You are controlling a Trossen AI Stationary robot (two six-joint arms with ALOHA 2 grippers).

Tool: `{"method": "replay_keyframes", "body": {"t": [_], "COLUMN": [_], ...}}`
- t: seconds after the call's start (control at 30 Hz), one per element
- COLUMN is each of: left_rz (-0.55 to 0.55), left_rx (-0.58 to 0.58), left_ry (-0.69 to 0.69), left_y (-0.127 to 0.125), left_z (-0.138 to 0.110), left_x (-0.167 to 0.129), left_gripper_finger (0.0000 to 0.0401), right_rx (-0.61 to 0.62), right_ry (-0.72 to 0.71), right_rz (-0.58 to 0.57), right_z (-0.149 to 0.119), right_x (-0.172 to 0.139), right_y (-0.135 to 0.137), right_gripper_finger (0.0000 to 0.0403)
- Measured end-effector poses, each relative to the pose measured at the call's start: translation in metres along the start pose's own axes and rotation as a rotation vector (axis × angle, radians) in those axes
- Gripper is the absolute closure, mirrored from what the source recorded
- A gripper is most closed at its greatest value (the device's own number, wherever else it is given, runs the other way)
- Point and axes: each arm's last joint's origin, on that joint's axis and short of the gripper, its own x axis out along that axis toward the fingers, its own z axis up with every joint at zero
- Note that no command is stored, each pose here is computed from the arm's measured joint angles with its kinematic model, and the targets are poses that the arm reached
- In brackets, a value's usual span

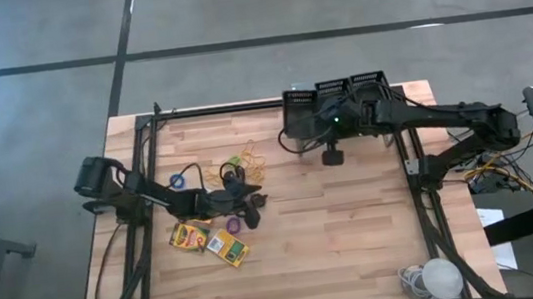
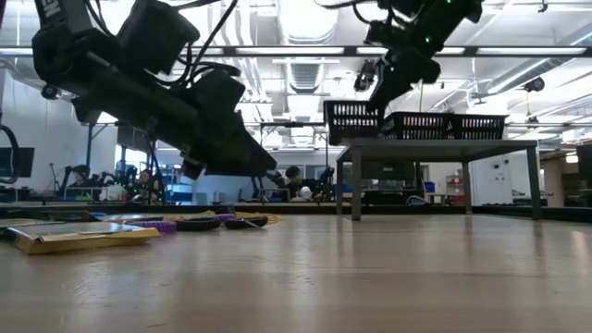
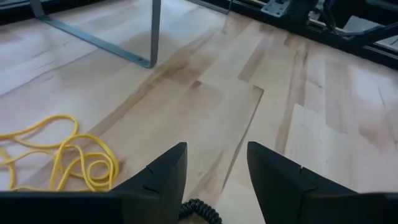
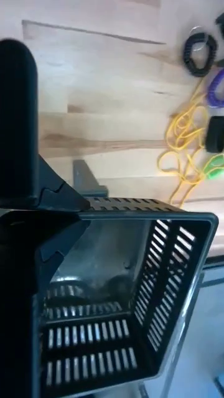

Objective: Pick & Place Office Desk Supplies
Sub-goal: Put the black basket on the shelf

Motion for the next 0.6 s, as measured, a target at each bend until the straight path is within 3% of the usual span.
{"method": "replay_keyframes", "body": {"t": [0.6], "left_rz": [0.007], "left_rx": [0.008], "left_ry": [-0.003], "left_y": [0.0002], "left_z": [0.0001], "left_x": [0.0], "left_gripper_finger": [0.0228], "right_rx": [-0.024], "right_ry": [0.032], "right_rz": [-0.009], "right_z": [-0.0095], "right_x": [0.0041], "right_y": [-0.0082], "right_gripper_finger": [0.039]}}
